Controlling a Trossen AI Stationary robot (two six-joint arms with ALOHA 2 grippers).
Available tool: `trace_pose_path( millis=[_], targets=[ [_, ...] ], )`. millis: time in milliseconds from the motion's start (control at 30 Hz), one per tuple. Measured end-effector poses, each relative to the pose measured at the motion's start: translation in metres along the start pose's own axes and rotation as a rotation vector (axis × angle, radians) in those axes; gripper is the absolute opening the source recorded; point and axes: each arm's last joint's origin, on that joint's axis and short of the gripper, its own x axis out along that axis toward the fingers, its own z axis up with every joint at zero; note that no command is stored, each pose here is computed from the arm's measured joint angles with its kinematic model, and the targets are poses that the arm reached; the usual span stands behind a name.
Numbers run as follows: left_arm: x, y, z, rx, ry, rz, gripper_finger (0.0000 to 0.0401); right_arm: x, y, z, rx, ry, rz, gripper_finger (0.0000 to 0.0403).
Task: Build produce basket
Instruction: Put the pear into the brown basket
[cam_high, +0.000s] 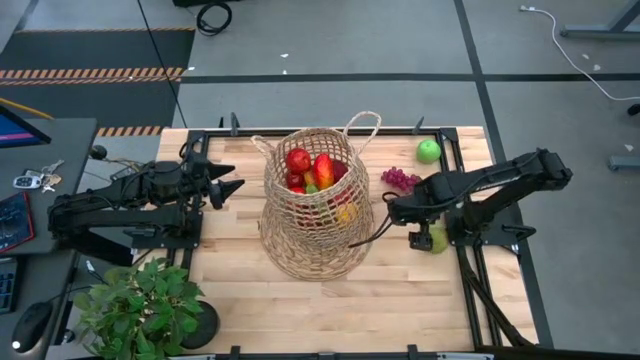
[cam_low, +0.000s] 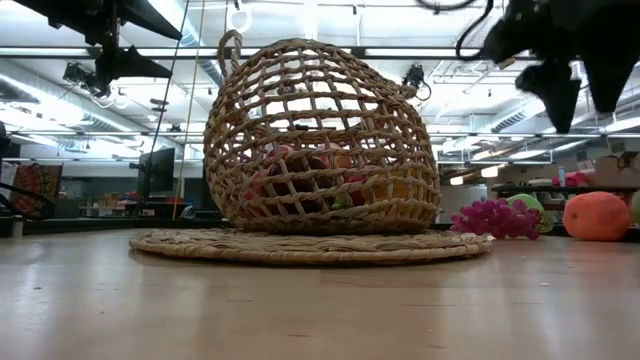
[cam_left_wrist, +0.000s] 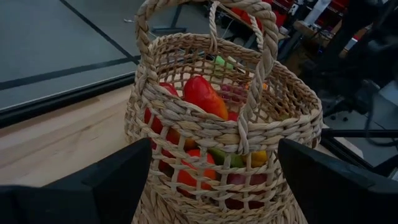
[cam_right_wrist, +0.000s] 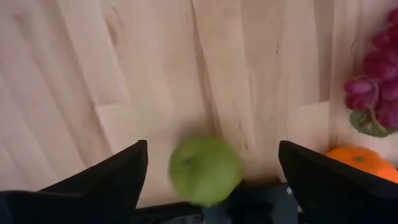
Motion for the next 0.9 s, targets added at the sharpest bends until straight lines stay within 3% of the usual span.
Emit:
trace_pose_path(
  millis=[167, 333, 533, 733, 900],
  targets=[
    [0.000, -0.001, 0.000, -0.001, 0.013, -0.020, 0.0357, 0.024, -0.002, -0.001, -0.016, 0.025, 0.029, 0.0397],
    [0.000, -0.002, -0.001, -0.001, 0.031, -0.052, 0.0357, 0.038, 0.002, -0.010, -0.068, 0.096, 0.054, 0.0399],
    [0.000, -0.002, -0.001, -0.001, 0.032, -0.053, 0.0357, 0.054, 0.004, -0.022, -0.164, 0.143, -0.018, 0.0399],
    [0.000, -0.002, -0.001, -0.002, 0.031, -0.053, 0.0357, 0.068, 0.006, -0.032, -0.180, 0.220, 0.049, 0.0398],
    [0.000, -0.002, -0.001, -0.001, 0.031, -0.052, 0.0357, 0.079, 0.010, -0.042, -0.304, 0.276, 0.078, 0.0398]
  ],
)
